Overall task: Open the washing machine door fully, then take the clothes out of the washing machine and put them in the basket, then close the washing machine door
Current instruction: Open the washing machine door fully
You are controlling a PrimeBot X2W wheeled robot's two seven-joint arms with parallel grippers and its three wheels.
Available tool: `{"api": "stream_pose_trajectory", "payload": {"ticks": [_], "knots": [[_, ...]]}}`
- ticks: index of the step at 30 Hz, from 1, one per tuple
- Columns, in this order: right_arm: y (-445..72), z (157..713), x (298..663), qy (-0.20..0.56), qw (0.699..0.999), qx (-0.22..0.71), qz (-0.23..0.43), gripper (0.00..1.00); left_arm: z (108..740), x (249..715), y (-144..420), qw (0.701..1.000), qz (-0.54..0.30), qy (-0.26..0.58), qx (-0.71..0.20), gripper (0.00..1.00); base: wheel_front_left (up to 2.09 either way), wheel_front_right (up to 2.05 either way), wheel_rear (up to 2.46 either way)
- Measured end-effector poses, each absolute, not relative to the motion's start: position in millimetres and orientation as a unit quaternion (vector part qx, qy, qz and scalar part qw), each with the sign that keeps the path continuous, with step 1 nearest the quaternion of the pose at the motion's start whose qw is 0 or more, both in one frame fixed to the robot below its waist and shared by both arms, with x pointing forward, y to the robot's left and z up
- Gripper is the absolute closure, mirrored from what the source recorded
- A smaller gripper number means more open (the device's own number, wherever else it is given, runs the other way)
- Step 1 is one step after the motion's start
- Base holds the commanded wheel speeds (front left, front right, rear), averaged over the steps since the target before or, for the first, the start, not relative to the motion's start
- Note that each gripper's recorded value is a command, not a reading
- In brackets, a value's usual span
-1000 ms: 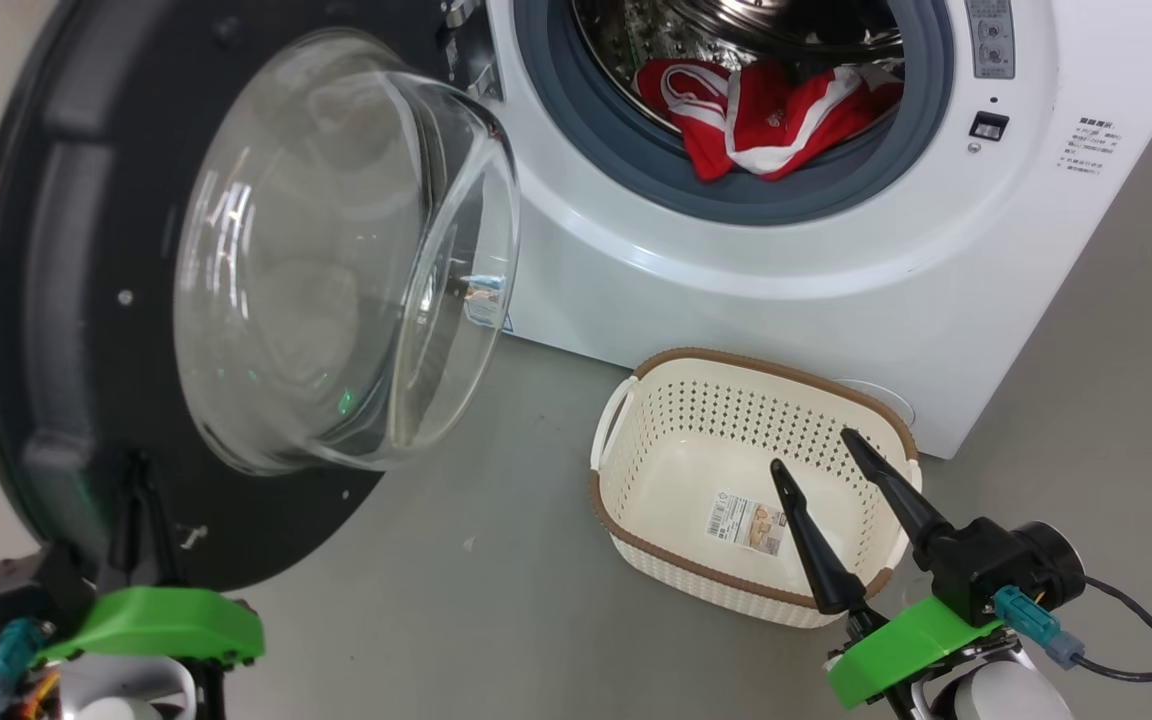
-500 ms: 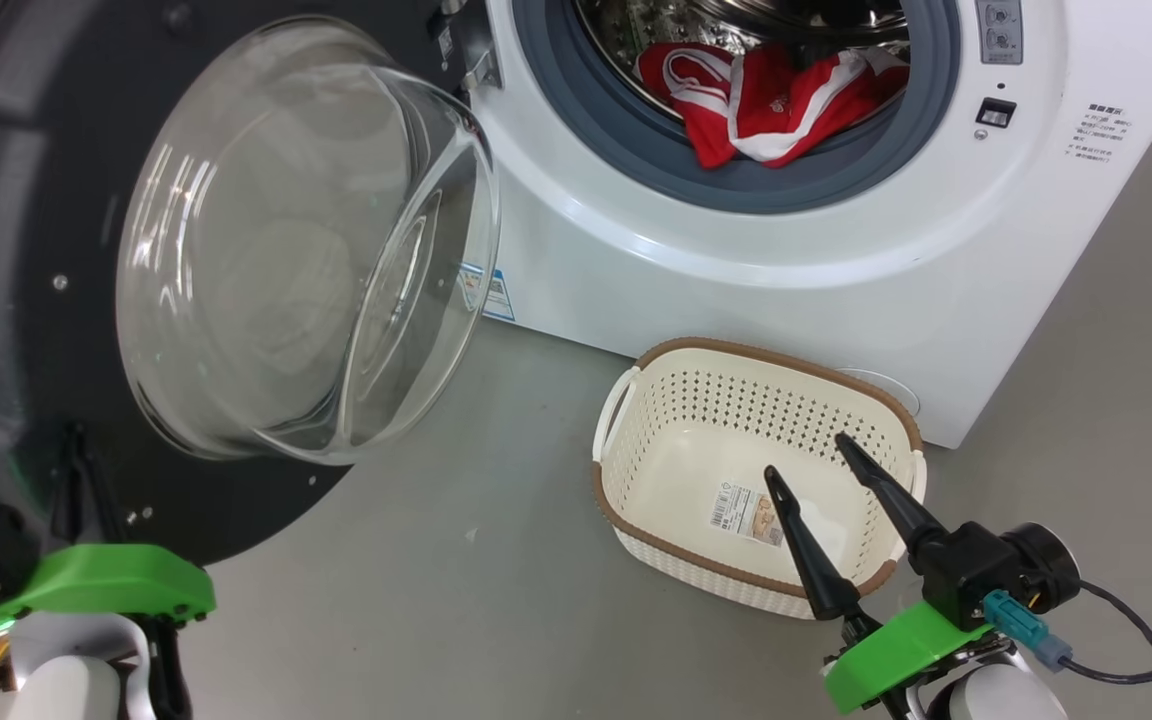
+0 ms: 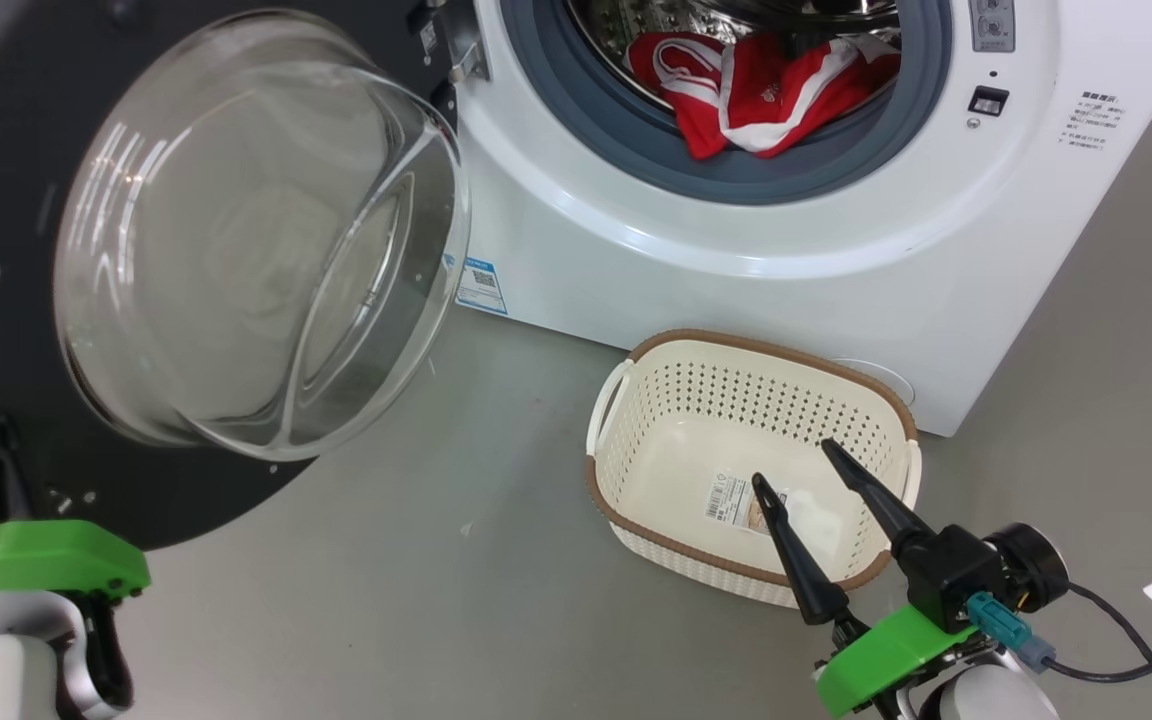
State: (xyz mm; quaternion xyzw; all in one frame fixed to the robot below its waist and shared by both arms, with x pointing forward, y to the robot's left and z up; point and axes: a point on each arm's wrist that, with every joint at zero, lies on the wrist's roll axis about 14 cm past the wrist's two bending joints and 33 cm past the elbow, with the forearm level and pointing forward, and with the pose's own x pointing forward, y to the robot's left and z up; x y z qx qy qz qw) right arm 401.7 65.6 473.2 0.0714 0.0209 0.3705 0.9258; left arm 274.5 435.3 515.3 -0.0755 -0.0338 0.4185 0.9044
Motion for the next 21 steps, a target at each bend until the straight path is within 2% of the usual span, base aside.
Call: {"api": "stream_pose_trajectory", "payload": {"ticks": [21], "knots": [[62,473,417,0.015,0.930,0.074,0.360,0.00,513,287,457,0.899,0.433,-0.022,-0.063,1.00,0.00,0.00,0.00]]}}
